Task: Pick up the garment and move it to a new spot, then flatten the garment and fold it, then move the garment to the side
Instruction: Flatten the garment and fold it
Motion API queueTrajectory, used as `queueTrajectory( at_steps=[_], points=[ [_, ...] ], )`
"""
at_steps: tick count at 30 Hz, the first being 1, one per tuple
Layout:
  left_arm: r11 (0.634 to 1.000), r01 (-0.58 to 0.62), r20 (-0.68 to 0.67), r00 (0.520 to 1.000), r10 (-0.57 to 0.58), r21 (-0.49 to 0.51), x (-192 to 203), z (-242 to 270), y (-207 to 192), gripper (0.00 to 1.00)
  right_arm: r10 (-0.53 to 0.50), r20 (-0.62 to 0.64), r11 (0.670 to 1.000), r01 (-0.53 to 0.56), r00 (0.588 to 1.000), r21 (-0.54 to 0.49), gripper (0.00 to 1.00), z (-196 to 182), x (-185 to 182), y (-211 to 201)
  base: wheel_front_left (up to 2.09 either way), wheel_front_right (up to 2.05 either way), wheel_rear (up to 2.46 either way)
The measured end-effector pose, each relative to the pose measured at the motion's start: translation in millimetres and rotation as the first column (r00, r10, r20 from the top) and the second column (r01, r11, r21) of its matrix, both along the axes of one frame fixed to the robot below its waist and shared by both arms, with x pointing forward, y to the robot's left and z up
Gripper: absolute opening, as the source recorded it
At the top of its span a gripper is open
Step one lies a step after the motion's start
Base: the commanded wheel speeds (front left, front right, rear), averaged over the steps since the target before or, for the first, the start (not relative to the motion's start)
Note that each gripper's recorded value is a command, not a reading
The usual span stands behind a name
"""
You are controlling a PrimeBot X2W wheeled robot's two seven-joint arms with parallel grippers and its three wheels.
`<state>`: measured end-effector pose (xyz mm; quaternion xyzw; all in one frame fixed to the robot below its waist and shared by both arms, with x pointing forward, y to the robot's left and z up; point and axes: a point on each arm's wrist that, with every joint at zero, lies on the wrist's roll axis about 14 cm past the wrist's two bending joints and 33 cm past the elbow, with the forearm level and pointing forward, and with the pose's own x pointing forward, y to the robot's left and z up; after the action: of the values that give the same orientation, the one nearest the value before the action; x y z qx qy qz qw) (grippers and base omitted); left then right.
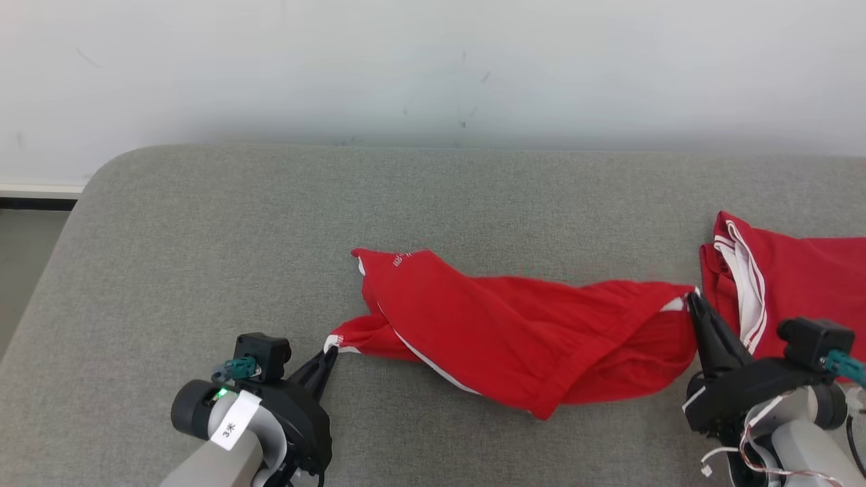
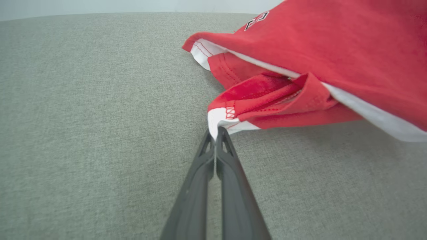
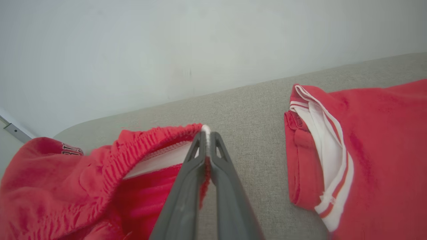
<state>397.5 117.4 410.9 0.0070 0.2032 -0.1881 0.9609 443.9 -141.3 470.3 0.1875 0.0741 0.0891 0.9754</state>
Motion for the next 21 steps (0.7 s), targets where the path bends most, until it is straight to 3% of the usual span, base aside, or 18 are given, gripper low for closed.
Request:
queueTrajectory(
  at_steps=[7,21],
  points=[
    [1.000,0.000,-0.027,1.000,0.000,-0.007,-7,-10,-1,0.00,0.034,-0.047,0.999,-0.036,0.998,-0.027,0.00,-16,-7,9,0.00,0.00,0.00],
    [1.000,-0.008,-0.026,1.000,0.008,-0.014,-8,-11,0,0.00,0.059,-0.045,0.996,-0.061,0.997,-0.066,0.00,-14,3,17,0.00,0.00,0.00]
  ],
)
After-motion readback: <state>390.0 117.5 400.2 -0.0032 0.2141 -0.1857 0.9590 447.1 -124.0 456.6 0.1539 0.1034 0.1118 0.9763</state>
